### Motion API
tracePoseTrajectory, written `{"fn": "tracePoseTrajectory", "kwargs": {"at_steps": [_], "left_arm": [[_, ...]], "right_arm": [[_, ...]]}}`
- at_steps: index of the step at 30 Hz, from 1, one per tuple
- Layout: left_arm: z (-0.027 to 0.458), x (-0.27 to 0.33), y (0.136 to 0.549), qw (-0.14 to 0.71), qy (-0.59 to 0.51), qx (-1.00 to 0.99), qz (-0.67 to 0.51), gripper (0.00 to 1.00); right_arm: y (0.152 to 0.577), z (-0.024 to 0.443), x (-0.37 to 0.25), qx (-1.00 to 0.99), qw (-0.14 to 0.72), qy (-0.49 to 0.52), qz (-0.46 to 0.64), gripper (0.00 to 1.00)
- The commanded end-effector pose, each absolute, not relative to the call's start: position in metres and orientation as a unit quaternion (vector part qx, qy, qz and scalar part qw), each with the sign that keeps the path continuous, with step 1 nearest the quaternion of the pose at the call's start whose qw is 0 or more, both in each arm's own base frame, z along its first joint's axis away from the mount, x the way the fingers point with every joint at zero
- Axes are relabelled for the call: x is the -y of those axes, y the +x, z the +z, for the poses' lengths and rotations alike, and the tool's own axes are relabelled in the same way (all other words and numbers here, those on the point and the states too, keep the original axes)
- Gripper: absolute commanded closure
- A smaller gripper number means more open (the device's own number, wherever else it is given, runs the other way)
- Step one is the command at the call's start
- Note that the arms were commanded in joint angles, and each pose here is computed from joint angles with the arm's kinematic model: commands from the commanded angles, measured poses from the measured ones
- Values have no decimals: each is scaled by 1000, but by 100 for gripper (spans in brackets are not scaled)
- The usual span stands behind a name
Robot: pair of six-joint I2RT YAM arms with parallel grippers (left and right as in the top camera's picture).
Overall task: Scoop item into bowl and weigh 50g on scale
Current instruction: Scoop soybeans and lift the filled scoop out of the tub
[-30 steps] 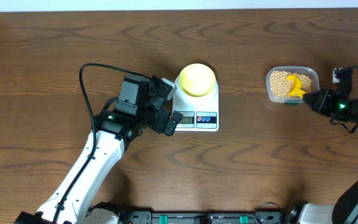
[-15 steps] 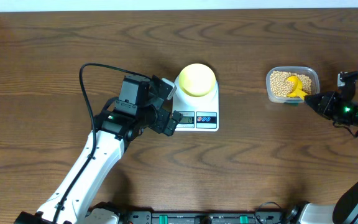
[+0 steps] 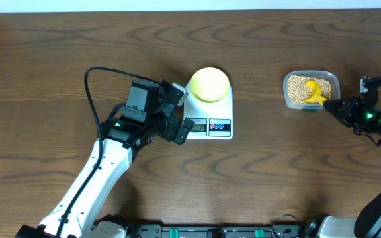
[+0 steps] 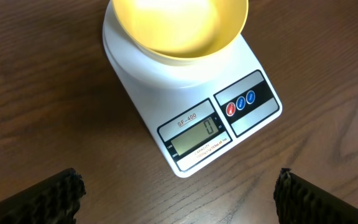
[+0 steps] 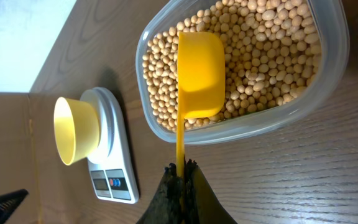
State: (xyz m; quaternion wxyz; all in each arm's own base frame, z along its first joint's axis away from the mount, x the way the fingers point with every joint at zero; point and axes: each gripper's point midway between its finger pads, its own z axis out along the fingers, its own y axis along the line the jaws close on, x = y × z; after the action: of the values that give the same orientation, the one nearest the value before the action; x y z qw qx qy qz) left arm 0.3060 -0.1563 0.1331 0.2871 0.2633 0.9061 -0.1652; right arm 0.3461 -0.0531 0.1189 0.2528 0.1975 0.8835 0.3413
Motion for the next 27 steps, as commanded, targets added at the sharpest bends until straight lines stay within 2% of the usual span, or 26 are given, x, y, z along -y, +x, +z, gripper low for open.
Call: {"fn": "tracePoseTrajectory", "kwargs": {"at_steps": [1, 27], "left_arm": [[129, 156, 305, 282, 264, -907, -167, 0], [129, 156, 305, 282, 264, -907, -167, 0]], "right_arm": [[345, 118, 52, -872, 241, 224, 363, 99], [343, 127, 68, -834, 235, 297, 401, 99]]}}
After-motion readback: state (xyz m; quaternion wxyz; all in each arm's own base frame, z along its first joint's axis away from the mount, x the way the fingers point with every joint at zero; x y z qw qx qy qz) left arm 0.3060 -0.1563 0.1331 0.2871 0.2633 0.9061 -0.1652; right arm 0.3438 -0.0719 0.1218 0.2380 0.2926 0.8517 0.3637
